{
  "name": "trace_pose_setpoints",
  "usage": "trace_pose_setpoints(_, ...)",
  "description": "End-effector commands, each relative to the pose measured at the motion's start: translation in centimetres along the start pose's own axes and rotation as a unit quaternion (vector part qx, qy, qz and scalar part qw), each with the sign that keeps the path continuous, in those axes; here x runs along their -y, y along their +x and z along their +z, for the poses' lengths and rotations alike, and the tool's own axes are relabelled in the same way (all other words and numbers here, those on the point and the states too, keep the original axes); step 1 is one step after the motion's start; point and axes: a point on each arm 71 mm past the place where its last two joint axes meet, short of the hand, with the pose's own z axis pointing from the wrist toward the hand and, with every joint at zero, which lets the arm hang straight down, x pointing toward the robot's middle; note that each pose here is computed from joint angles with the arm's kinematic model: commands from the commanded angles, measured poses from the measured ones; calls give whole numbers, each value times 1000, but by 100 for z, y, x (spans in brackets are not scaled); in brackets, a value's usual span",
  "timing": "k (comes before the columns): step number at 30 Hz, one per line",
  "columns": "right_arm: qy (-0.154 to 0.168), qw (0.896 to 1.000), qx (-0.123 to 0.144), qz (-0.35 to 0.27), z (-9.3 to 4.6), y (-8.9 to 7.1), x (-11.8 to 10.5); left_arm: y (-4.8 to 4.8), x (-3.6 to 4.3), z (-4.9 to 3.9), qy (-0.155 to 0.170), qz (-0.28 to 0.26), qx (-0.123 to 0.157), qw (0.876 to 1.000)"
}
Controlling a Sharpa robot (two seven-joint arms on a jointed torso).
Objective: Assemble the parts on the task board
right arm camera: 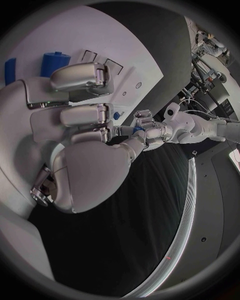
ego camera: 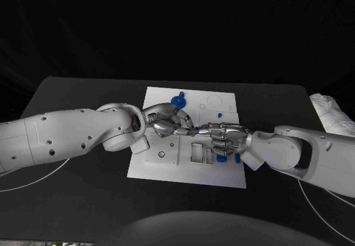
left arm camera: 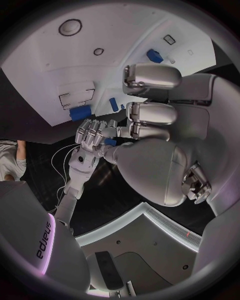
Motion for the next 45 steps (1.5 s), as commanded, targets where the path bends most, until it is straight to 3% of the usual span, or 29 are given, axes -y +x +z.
trace_pose_setpoints(1,15,1000,-11,-8,10,40,27,15,21,13,14,-17,-4,1000)
trace_pose_setpoints(15,25,1000,2,-15,8,18,43,60,4,24,15,-39,-18,999)
trace_pose_setpoints(29,23,1000,6,-20,7,11,39,114,-38,34,-3,-49,-36,998)
trace_pose_setpoints(39,25,998,-1,-55,-11,12,44,98,-52,38,-11,-46,-13,999)
trace_pose_setpoints(45,27,996,8,-80,-55,-17,54,76,-80,18,-23,-44,4,999)
